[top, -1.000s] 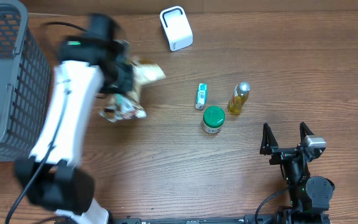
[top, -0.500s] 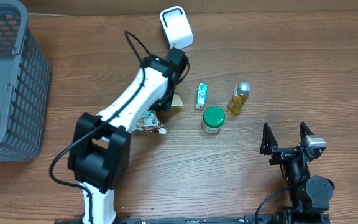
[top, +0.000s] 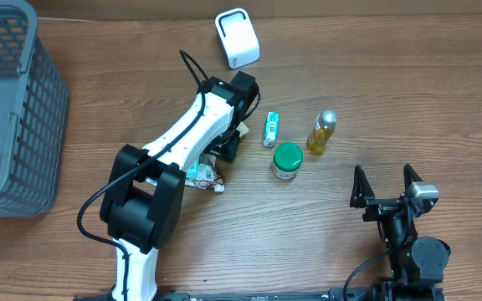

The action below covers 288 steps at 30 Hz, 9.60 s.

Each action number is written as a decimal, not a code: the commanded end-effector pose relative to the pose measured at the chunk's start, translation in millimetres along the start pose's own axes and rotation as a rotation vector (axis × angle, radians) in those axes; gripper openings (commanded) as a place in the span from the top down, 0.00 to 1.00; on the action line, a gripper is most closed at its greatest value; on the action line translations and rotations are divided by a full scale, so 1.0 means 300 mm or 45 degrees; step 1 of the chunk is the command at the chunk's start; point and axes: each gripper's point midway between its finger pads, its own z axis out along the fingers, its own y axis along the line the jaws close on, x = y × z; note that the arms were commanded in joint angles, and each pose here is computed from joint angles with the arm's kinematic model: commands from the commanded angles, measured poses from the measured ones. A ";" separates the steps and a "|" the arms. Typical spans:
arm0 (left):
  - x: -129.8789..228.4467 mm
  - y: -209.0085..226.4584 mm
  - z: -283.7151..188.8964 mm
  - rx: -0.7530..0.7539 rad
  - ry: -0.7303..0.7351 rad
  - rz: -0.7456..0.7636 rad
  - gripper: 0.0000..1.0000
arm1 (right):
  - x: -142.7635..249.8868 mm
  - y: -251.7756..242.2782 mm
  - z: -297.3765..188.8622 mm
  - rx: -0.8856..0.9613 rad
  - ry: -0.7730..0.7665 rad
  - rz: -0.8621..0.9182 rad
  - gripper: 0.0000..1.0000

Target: Scan the item barcode

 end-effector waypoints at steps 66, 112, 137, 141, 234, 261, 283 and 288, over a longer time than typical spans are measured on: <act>0.001 0.090 -0.145 0.612 0.002 -0.142 0.96 | 0.008 -0.002 0.001 0.005 -0.001 0.004 0.00; -0.076 0.289 -0.207 0.460 -0.274 -0.375 0.72 | 0.008 -0.002 0.001 0.005 -0.001 0.004 0.00; 0.014 0.620 0.014 0.263 -0.205 -0.379 0.91 | 0.008 -0.002 0.001 0.005 -0.001 0.004 0.00; 0.021 0.593 0.090 0.267 -0.206 -0.379 0.96 | 0.008 -0.002 0.001 0.005 -0.001 0.004 0.00; -0.018 0.649 -0.081 0.248 -0.668 -0.744 0.73 | 0.008 -0.002 0.001 0.005 -0.001 0.005 0.00; 0.055 0.813 -0.061 0.123 -0.624 -0.830 0.00 | 0.008 -0.002 0.001 0.005 -0.001 0.005 0.00; 0.055 0.813 -0.061 0.123 -0.624 -0.830 0.01 | 0.008 -0.002 0.001 0.005 -0.001 0.004 0.00; 0.055 0.813 -0.061 0.123 -0.624 -0.831 0.01 | 0.008 -0.002 0.001 0.005 -0.001 0.005 0.00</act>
